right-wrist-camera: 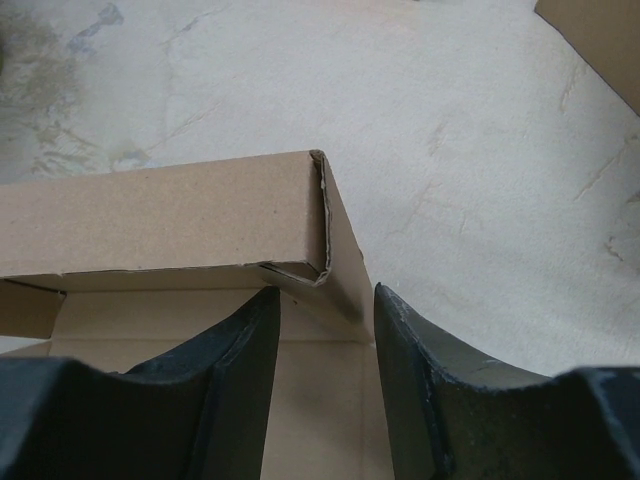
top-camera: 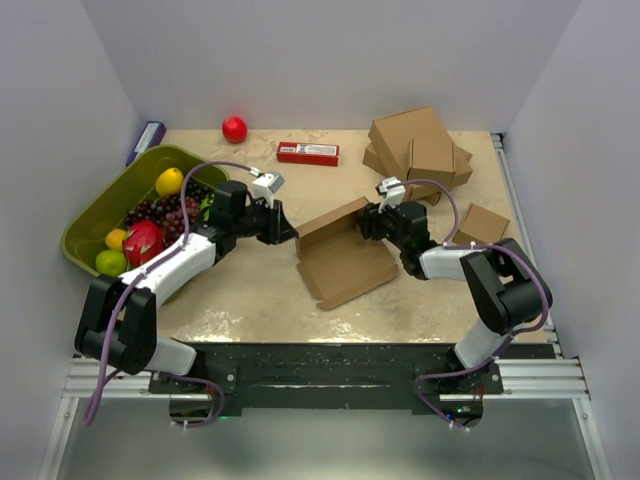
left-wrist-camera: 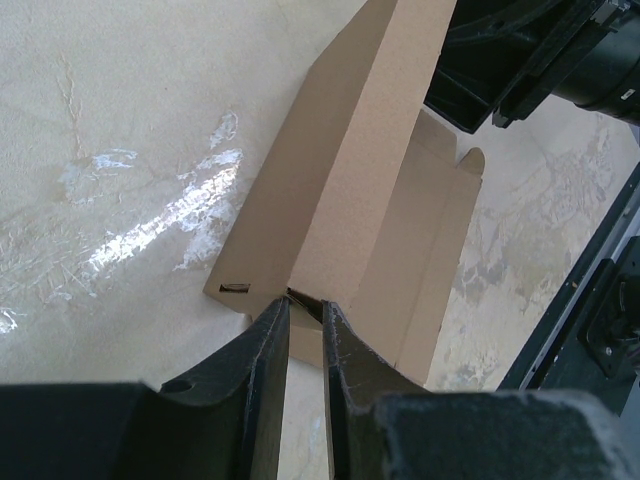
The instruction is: Fold the paper box
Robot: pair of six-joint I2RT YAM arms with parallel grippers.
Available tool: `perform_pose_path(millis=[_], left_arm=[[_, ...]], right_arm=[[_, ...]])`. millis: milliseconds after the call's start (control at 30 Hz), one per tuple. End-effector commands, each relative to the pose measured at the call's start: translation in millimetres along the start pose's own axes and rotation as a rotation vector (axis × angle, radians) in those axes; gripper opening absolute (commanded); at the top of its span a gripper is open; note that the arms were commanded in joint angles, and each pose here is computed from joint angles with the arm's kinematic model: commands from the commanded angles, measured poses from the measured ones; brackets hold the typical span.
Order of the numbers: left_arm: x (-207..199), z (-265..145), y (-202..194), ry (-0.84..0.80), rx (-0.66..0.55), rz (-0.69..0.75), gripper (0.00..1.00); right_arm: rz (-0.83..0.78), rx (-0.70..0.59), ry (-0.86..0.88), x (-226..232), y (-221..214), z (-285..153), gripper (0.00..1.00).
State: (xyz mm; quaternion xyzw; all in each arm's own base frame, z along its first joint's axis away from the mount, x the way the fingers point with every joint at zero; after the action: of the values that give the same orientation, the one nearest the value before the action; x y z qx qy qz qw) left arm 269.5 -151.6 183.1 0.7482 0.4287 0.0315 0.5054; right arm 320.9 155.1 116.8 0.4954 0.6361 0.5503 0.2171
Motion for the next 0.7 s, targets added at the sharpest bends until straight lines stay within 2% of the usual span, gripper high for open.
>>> perform_pose_path(millis=[0, 400, 500, 633, 667], left_arm=[[4.0, 2.8, -14.0, 0.014, 0.088, -0.004, 0.23], [4.3, 3.1, -14.1, 0.016, 0.091, -0.005, 0.23], [4.2, 3.2, -13.9, 0.015, 0.09, -0.004, 0.23], [4.2, 3.2, -13.9, 0.015, 0.09, -0.004, 0.23], [4.2, 3.2, -13.9, 0.015, 0.09, -0.004, 0.23]], right_arm=[[-0.071, -0.114, 0.06, 7.3, 27.5, 11.0, 0.44], [-0.082, -0.088, 0.08, 7.4, 25.1, 17.3, 0.29], [-0.082, -0.087, 0.085, 7.8, 25.9, 18.4, 0.23], [-0.076, -0.084, 0.091, 8.3, 25.3, 18.9, 0.1], [-0.076, -0.084, 0.092, 8.9, 25.1, 19.0, 0.1]])
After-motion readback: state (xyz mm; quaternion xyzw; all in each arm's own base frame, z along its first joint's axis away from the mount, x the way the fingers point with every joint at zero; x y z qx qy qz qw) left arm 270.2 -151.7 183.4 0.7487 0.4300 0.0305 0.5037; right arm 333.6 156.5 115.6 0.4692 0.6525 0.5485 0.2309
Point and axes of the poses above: each gripper's point midway between its finger pads, its own z axis out along the fingers, its own x axis along the line the jaws close on, y = z × x, the point moved 10 cm from there along -z, back along the fingers, and after that the axes turned 6 degrees about z, right-handed, at the moved point
